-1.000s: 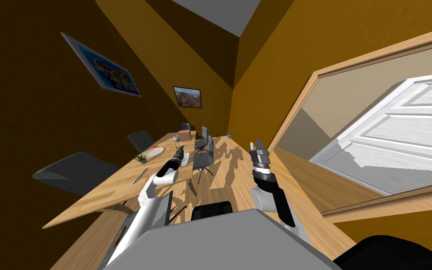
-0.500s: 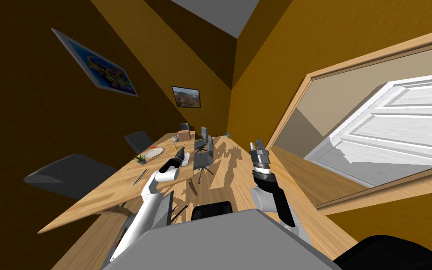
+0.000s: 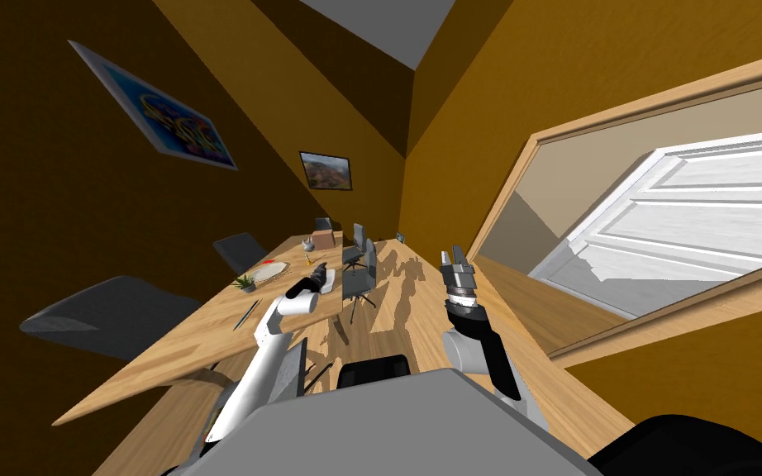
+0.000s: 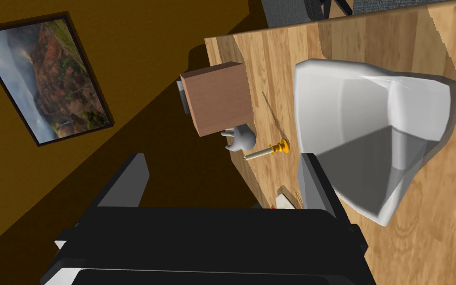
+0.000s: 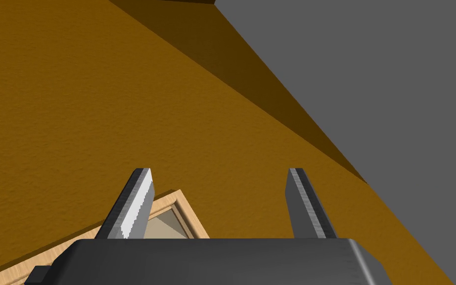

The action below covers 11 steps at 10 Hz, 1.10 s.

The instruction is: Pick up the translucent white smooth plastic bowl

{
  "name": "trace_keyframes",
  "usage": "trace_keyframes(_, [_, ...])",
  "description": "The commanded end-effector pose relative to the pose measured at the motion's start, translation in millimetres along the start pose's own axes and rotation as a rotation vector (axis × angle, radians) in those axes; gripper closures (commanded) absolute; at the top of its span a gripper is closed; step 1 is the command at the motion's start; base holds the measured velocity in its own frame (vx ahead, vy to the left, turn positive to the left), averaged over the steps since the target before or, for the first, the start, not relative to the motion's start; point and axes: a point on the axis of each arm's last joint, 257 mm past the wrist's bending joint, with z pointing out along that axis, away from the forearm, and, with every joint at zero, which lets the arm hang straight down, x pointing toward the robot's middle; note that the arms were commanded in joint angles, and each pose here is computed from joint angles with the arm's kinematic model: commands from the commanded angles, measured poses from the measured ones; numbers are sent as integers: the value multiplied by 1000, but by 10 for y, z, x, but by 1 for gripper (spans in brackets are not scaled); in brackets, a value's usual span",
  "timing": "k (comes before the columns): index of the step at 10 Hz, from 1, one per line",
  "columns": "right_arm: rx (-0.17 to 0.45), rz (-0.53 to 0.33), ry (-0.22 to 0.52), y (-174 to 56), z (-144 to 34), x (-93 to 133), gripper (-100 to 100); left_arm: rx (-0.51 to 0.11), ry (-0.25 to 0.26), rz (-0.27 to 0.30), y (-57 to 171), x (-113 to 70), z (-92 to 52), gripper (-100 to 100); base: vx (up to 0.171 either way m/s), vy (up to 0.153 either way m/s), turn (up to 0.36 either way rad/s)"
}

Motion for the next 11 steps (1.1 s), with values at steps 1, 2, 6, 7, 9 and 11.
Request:
trace_keyframes(1, [0, 0, 0, 0, 0, 0, 0, -49, 1, -24, 86, -5, 46, -100, -6, 40, -115])
trace_keyframes(2, [0, 0, 0, 0, 0, 0, 0, -70, 0, -24, 141, -7, 43, -100, -8, 47, -48])
trace_keyframes(6, [0, 0, 0, 0, 0, 0, 0, -189, -4, -72, 389, -5, 96, -100, 4, 65, -67])
trace_keyframes(7, [0, 0, 0, 0, 0, 0, 0, -228, -7, -95, 465, -4, 118, -100, 9, 55, -93])
trace_keyframes(9, [0, 0, 0, 0, 0, 0, 0, -288, -12, -118, 597, -4, 117, -100, -6, 51, -65])
trace_keyframes(11, [0, 0, 0, 0, 0, 0, 0, -342, -18, -141, 715, -5, 111, -100, -10, -2, -32])
